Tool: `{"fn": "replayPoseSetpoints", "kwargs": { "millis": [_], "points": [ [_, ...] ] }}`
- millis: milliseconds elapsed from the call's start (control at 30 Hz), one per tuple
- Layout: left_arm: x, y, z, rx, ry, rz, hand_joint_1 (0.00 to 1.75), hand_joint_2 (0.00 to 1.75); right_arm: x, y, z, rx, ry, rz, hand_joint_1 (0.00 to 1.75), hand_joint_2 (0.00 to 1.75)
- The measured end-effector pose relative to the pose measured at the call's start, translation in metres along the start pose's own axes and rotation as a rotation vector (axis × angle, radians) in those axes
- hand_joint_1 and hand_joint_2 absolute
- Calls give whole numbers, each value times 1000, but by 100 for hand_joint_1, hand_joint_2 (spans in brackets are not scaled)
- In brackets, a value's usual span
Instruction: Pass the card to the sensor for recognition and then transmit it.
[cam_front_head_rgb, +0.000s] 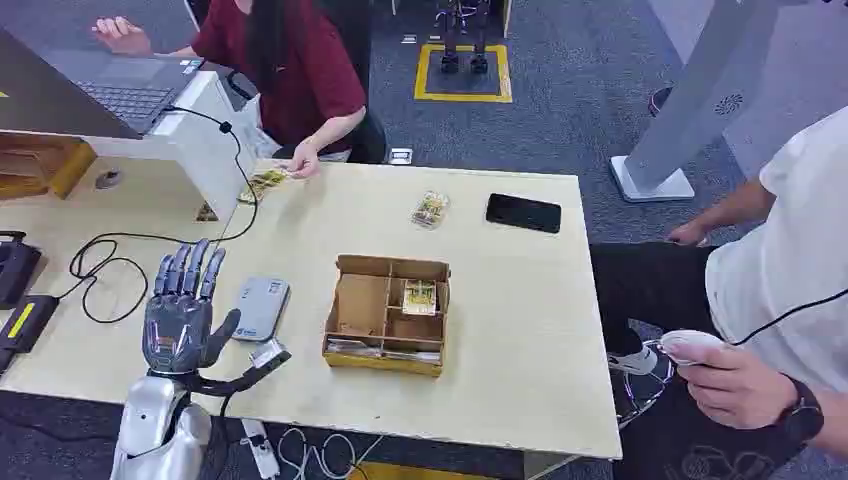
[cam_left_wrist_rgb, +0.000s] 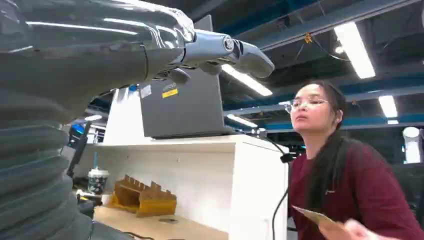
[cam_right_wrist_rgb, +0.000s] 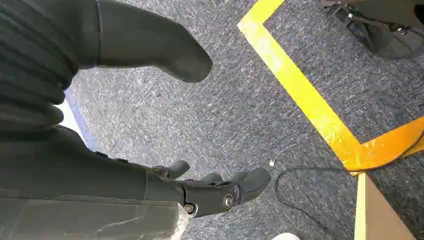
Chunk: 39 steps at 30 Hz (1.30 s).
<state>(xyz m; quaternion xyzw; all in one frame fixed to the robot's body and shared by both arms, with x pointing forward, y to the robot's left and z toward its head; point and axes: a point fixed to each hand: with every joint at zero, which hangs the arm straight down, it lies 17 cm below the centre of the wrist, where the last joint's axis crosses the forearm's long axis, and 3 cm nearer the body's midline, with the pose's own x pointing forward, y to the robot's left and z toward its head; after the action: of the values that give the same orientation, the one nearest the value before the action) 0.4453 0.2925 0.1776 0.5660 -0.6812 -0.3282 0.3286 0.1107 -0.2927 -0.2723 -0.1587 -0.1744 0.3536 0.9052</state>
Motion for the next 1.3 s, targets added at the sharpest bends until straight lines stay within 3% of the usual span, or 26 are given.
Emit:
{"fn": "replayPoseSetpoints", "kwargs": {
  "millis": [867, 900, 933, 967, 1167, 1300],
  "points": [
    [9, -9, 3, -13, 4, 38, 0, 175, 2, 2, 0, 2, -2, 2, 0, 175],
    [9, -9, 3, -13, 5, 40, 44, 175, 2, 2, 1, 3, -3, 2, 0, 175],
    [9, -9, 3, -13, 4, 40, 44, 175, 2, 2, 1, 3, -3, 2, 0, 175],
    [10, -9, 3, -12, 0, 43, 175, 175, 2, 2, 1, 2, -3, 2, 0, 175],
    [5, -9, 4, -10, 26, 54, 175, 175, 3, 2, 1, 3, -8, 16, 0, 175],
    [11, -8, 3, -3, -8, 63, 175, 175, 3, 2, 1, 2, -9, 18, 0, 175]
  ]
}}
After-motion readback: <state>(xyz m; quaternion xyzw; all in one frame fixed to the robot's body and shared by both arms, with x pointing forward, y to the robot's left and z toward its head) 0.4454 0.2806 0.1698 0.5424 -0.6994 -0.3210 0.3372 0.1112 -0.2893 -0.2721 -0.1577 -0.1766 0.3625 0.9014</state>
